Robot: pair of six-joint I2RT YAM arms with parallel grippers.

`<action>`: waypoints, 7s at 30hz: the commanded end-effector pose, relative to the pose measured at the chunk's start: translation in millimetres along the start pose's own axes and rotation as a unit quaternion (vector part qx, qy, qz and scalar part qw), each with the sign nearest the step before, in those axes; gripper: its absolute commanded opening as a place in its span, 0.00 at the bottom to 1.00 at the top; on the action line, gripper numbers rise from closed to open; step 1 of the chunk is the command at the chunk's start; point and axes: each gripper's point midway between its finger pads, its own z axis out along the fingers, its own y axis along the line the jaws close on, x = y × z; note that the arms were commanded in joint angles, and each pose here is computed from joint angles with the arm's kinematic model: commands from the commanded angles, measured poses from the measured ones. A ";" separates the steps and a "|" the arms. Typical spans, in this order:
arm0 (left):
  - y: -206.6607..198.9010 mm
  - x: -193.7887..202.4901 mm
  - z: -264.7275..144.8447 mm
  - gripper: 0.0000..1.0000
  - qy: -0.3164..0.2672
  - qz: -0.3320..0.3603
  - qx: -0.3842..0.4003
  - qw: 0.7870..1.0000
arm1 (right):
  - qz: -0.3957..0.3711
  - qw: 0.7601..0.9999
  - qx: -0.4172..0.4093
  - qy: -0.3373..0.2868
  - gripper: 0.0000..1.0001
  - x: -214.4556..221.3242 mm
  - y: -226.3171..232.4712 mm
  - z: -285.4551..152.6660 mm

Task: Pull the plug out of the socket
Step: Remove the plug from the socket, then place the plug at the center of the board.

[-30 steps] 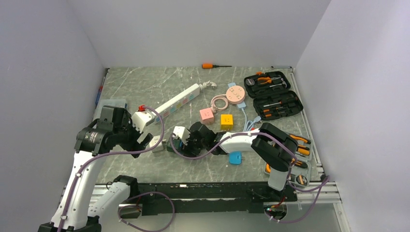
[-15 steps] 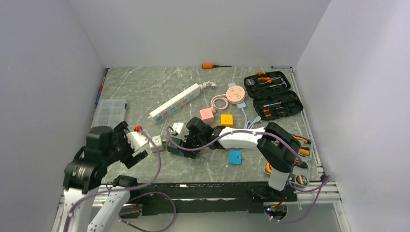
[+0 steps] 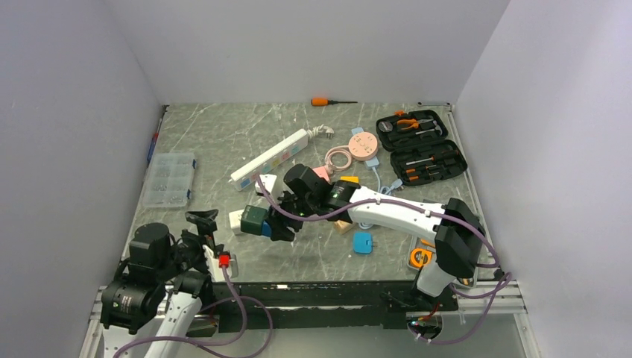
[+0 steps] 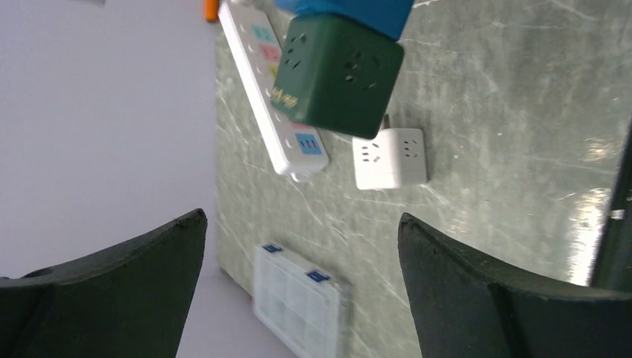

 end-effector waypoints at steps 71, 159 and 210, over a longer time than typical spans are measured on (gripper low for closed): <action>40.3 -33.6 50.5 0.00 -0.126 0.350 -0.114 0.921 | 0.045 0.989 -0.099 -0.104 0.61 -107.0 50.3 7.0; 17.3 2.5 148.1 0.00 0.083 -0.017 0.116 0.990 | 0.274 0.918 0.288 -0.008 0.06 91.6 -160.5 -7.7; -45.0 -5.2 261.9 0.99 0.136 -0.282 0.265 0.912 | 0.361 0.846 0.364 -0.146 1.00 79.1 -182.7 -153.3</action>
